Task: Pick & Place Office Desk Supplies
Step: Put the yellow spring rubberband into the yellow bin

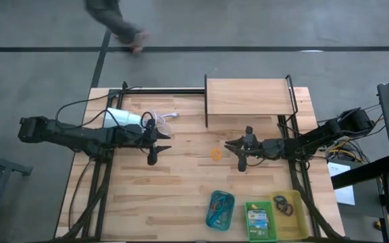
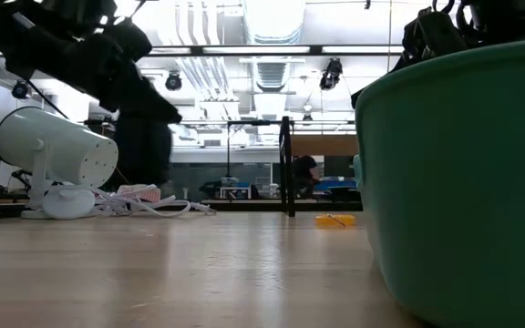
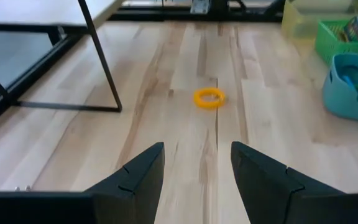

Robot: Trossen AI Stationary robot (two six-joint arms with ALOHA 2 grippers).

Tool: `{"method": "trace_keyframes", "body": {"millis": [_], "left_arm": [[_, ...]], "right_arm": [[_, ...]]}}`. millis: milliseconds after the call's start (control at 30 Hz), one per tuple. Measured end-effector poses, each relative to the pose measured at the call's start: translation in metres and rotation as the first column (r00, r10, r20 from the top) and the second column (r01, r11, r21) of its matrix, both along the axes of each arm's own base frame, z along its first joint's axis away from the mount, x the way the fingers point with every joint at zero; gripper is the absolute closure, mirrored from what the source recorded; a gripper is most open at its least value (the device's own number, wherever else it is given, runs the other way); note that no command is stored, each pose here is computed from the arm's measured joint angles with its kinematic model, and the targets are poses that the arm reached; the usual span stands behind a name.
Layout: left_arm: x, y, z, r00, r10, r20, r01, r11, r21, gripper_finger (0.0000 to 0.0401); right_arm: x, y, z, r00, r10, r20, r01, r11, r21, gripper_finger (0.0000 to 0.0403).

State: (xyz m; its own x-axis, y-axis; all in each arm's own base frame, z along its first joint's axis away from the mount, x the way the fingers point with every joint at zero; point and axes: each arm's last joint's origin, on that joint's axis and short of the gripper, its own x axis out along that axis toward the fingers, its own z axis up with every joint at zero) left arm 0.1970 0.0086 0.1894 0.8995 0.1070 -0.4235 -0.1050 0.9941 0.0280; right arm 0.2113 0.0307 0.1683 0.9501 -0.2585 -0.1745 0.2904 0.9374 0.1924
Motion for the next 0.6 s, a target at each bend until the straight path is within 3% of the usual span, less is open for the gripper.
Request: {"method": "trace_keyframes", "body": {"millis": [400,600], "left_arm": [[-0.0005,0.0,-0.0011,1.0,0.0,-0.013,0.0,1.0,-0.001,0.0213],[-0.0007,0.0008,-0.0012,1.0,0.028,-0.014,-0.028,1.0,0.012,0.0211]], "right_arm": [[0.0,0.0001,0.0,1.0,0.003,0.001,-0.003,1.0,0.003,0.0335],[0.0035,0.0068,0.0016,0.976,0.217,-0.022,-0.216,0.976,0.028,0.0335]]}}
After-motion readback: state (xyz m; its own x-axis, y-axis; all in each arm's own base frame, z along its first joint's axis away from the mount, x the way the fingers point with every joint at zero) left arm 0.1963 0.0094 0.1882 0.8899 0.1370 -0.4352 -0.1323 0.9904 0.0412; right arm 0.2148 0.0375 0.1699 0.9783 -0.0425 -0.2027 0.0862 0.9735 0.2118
